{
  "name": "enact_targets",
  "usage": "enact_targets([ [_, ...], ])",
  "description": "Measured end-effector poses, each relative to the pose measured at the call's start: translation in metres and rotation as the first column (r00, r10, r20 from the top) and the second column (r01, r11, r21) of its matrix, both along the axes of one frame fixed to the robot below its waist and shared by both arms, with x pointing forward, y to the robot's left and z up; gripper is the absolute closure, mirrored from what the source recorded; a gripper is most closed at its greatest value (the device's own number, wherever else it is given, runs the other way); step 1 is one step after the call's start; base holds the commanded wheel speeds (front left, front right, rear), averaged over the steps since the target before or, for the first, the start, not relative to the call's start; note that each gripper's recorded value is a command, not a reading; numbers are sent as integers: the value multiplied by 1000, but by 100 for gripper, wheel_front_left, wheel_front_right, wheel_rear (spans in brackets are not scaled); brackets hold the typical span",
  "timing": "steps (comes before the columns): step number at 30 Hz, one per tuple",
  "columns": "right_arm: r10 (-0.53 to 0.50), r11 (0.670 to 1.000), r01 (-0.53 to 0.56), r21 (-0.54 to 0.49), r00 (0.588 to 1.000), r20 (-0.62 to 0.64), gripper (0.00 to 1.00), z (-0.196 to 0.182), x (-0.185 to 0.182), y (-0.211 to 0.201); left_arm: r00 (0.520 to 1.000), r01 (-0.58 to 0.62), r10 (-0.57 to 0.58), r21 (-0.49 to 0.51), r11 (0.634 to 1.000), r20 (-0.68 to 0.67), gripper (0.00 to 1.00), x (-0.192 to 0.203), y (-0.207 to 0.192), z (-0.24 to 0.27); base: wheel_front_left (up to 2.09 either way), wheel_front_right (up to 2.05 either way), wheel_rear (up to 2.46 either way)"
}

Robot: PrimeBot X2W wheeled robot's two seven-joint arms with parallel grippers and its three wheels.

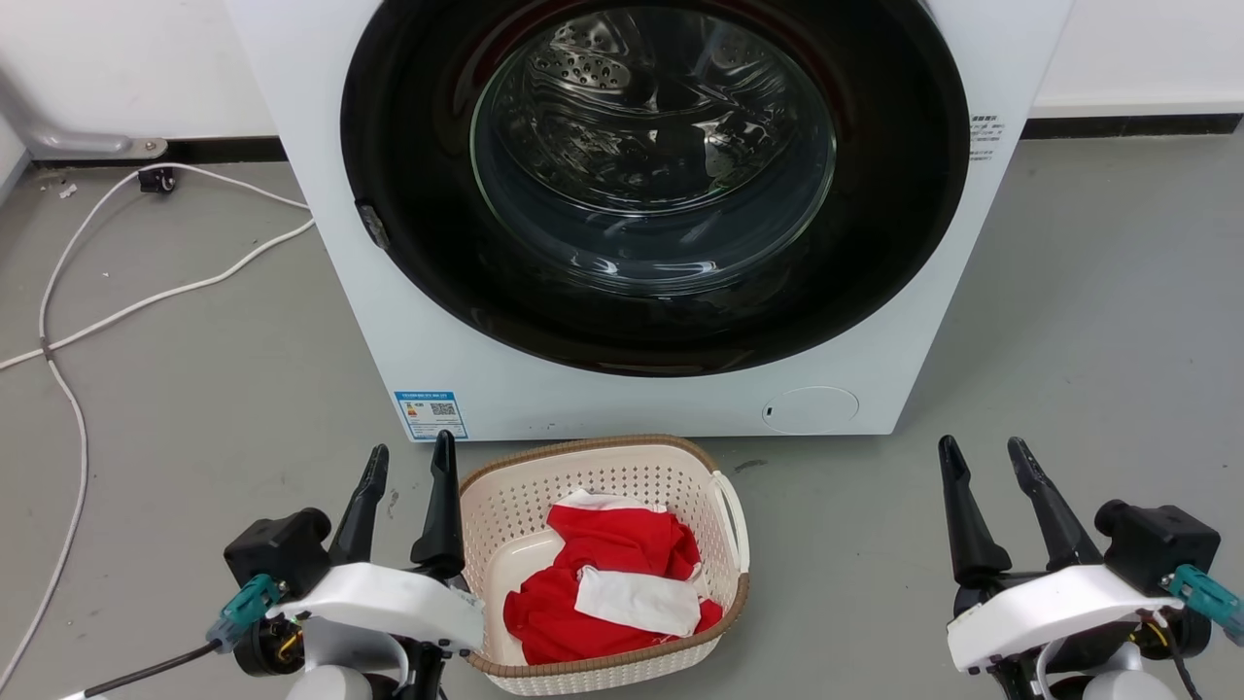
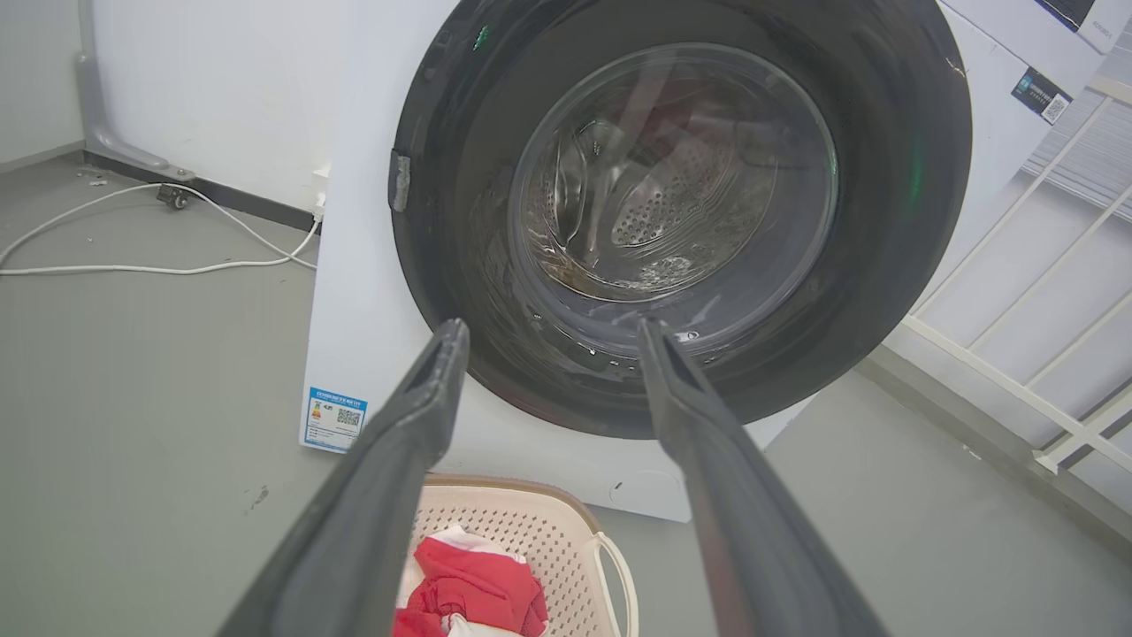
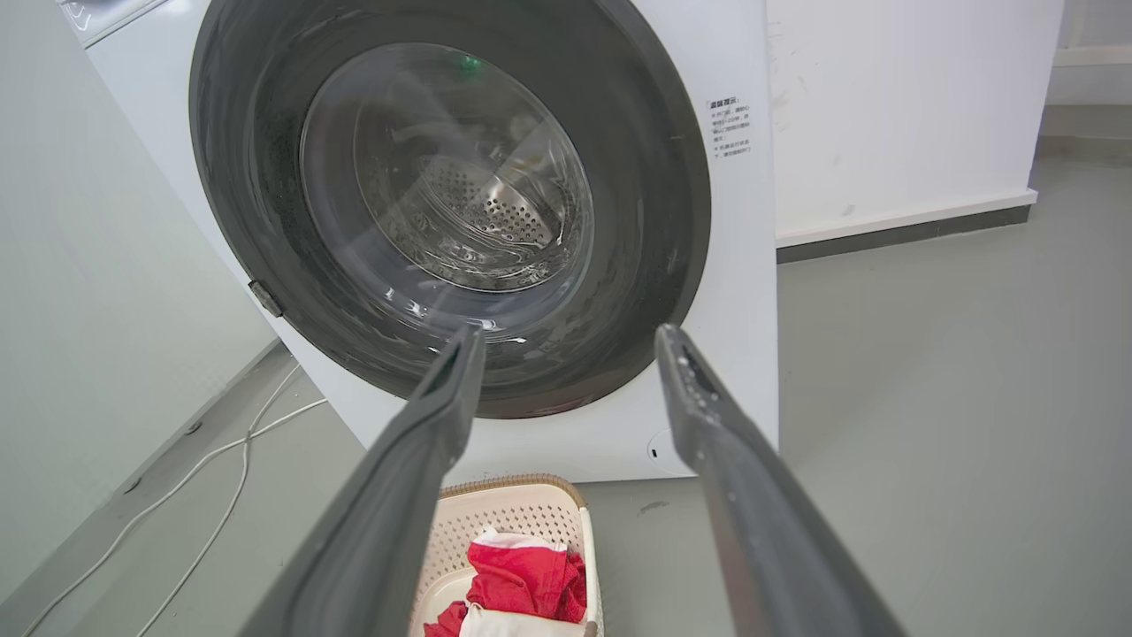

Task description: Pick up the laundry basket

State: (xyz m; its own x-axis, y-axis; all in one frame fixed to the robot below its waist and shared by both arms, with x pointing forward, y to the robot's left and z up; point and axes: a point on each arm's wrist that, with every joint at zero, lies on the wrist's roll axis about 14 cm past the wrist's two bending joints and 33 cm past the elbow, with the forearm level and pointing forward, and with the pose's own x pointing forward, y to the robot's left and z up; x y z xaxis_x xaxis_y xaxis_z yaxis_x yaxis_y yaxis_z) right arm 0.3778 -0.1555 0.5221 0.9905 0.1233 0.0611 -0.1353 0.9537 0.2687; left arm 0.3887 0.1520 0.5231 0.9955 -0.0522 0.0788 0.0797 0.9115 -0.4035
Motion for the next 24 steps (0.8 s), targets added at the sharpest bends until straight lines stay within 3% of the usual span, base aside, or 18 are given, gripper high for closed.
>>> enact_targets([
  [24, 31, 971, -28, -236, 999, 11, 0, -2, 0, 8, 999, -5, -4, 234, 972, 39, 0, -1, -6, -1, 0, 0, 0],
])
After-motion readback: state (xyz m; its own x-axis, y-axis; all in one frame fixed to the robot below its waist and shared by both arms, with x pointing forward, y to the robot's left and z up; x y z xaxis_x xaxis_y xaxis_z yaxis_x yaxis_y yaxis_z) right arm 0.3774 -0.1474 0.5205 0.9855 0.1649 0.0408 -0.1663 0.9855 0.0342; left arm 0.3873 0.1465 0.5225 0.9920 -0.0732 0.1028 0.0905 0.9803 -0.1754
